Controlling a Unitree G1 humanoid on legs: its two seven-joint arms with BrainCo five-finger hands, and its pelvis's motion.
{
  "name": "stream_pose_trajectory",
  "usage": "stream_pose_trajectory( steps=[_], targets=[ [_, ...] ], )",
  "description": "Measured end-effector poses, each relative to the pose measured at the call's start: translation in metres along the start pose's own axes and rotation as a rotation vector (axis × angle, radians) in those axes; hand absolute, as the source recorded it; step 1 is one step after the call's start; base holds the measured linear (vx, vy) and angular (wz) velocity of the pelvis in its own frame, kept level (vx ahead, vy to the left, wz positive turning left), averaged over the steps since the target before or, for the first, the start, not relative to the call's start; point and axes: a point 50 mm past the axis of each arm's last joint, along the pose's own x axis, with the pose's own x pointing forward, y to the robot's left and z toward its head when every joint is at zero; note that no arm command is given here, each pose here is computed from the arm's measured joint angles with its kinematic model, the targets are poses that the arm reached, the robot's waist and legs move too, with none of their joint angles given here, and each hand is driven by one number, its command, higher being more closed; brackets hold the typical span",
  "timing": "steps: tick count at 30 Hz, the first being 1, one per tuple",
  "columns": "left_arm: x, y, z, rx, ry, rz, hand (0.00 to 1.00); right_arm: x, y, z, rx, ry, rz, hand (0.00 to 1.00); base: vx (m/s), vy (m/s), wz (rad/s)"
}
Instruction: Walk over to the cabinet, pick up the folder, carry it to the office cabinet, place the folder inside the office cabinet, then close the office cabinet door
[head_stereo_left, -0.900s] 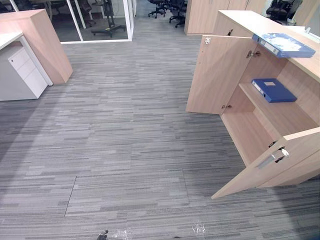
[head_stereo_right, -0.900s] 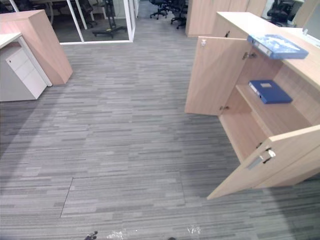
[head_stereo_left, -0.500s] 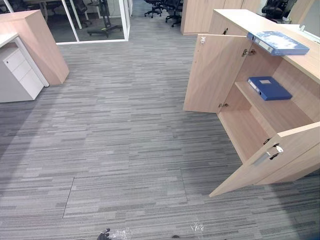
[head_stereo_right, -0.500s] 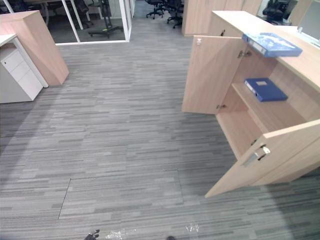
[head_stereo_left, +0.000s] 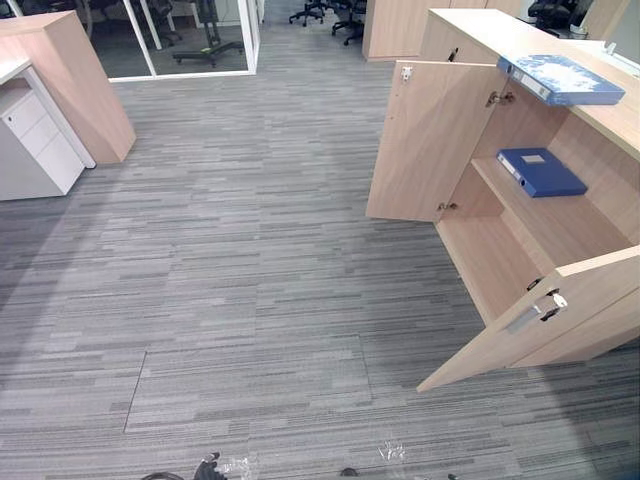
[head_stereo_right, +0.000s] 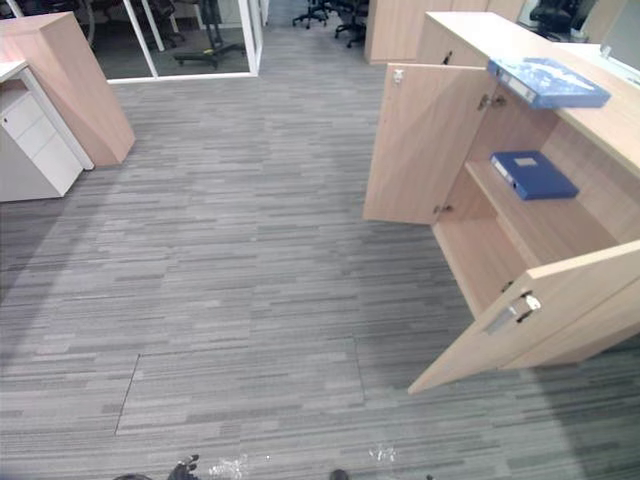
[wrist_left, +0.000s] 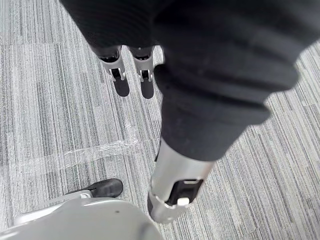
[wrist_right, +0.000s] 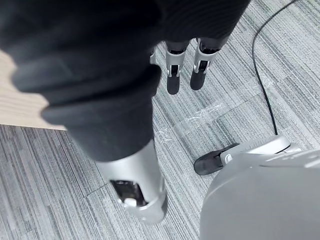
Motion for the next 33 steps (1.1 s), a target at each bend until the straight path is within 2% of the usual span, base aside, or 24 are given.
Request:
stream_pose_trajectory(
  steps=[9,13,17,27,33],
  targets=[
    [0.002,0.005,0.011,-0.005,-0.043,0.041,0.0,0.0,0.0,0.002,0.005,-0.007,-0.002,0.0,-0.04,-0.003,0.08],
    [0.0,0.007,0.013,-0.109,-0.048,0.093,0.0,0.0,-0.007,-0.009,0.117,0.036,-0.033,0.0,0.02,-0.008,-0.1],
    [-0.001,0.009,0.009,-0.106,-0.042,0.115,0.0,-0.002,-0.012,-0.019,0.181,0.063,-0.051,0.0,0.12,0.076,-0.32],
    [0.0,0.008,0.013,-0.078,-0.058,0.099,0.0,-0.002,-0.015,-0.018,0.176,0.058,-0.071,0.0,0.28,0.303,-0.19],
    [-0.004,0.003,-0.006,-0.059,-0.004,0.066,0.0,0.0,-0.011,-0.007,0.176,0.018,-0.049,0.0,0.33,0.221,-0.4]
  ],
)
